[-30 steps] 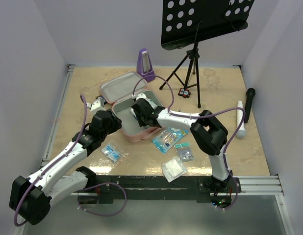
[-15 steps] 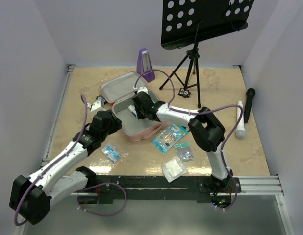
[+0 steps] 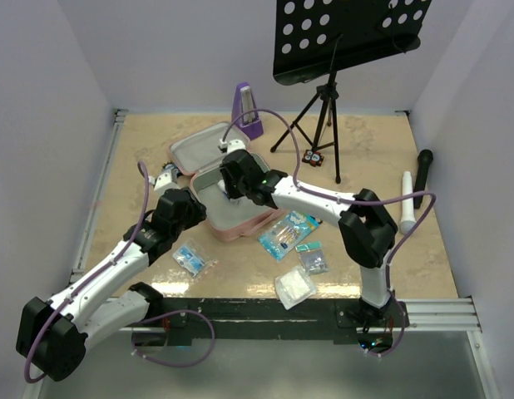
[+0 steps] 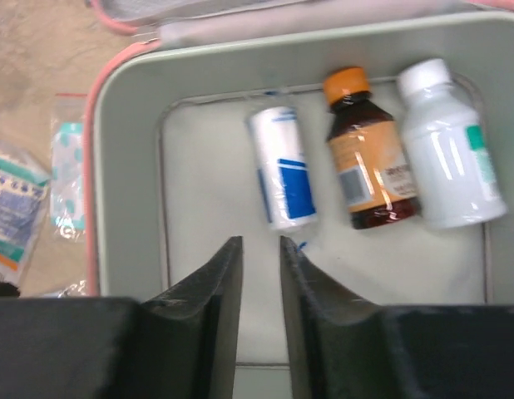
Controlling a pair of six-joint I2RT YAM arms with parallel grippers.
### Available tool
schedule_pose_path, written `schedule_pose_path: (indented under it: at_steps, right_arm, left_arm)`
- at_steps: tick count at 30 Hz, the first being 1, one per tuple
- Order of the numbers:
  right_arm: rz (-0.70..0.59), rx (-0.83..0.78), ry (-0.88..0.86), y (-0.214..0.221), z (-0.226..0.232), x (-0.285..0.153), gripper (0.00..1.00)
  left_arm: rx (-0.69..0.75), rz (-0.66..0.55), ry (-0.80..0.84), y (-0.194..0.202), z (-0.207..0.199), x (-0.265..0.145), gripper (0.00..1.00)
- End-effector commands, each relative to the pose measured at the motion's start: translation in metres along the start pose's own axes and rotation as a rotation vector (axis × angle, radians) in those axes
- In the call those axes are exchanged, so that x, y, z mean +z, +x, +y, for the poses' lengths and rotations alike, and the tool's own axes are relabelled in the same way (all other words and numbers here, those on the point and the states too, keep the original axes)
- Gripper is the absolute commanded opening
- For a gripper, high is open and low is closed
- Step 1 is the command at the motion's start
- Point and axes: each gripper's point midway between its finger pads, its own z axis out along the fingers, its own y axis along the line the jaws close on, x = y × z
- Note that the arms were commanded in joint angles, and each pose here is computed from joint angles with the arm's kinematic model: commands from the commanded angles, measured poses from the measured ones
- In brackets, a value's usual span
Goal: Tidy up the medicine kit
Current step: Place the pill bottle in the medicine box.
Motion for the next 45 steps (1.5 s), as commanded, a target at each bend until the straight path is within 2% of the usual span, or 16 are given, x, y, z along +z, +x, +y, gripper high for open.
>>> schedule_pose_path:
  at_steps: [1,6,11,17,29,32,36,38,41,45]
  right_arm:
    - [0.010,-0.033,-0.112,0.002,0.044,0.008,0.19]
    - [0.048,-0.053,-0.099,0.015,0.055,0.032,0.06]
    - [0.061,-0.051,-0.010,0.024,0.041,0.056,0.00]
    - [0.069,-0.049,0.086,0.025,0.004,0.066,0.00]
    - [0.041,-0.004,0.130,0.020,-0.018,0.066,0.02]
    - [-0.001,-0.002,0.084,0.004,-0.010,0.055,0.11]
    - [-0.036,0.002,-0.005,-0.010,0.009,0.038,0.33]
    - [-0.026,0.007,-0.013,-0.010,0.017,0.033,0.40]
    - [-0.043,0.013,-0.035,-0.016,0.026,0.025,0.47]
    - [-0.070,0.005,-0.081,-0.028,0.040,0.013,0.50]
  left_arm:
    - [-0.027,-0.031,0.025,-0.010,-0.007,-0.002,0.48]
    - [-0.026,-0.040,0.017,-0.013,-0.005,-0.004,0.48]
    - [-0.028,-0.043,0.022,-0.015,-0.007,-0.006,0.48]
    - [0.000,-0.071,-0.005,-0.027,-0.006,-0.010,0.48]
    - [-0.011,-0.119,-0.026,-0.043,-0.005,-0.018,0.49]
    - [-0.003,-0.138,-0.044,-0.049,-0.003,-0.020,0.50]
    - [-0.018,-0.160,-0.038,-0.058,-0.002,-0.023,0.52]
    - [-0.048,-0.164,-0.021,-0.063,-0.002,-0.025,0.54]
    - [-0.081,-0.184,0.007,-0.071,-0.002,-0.029,0.56]
    - [-0.085,-0.193,-0.009,-0.077,0.002,-0.035,0.66]
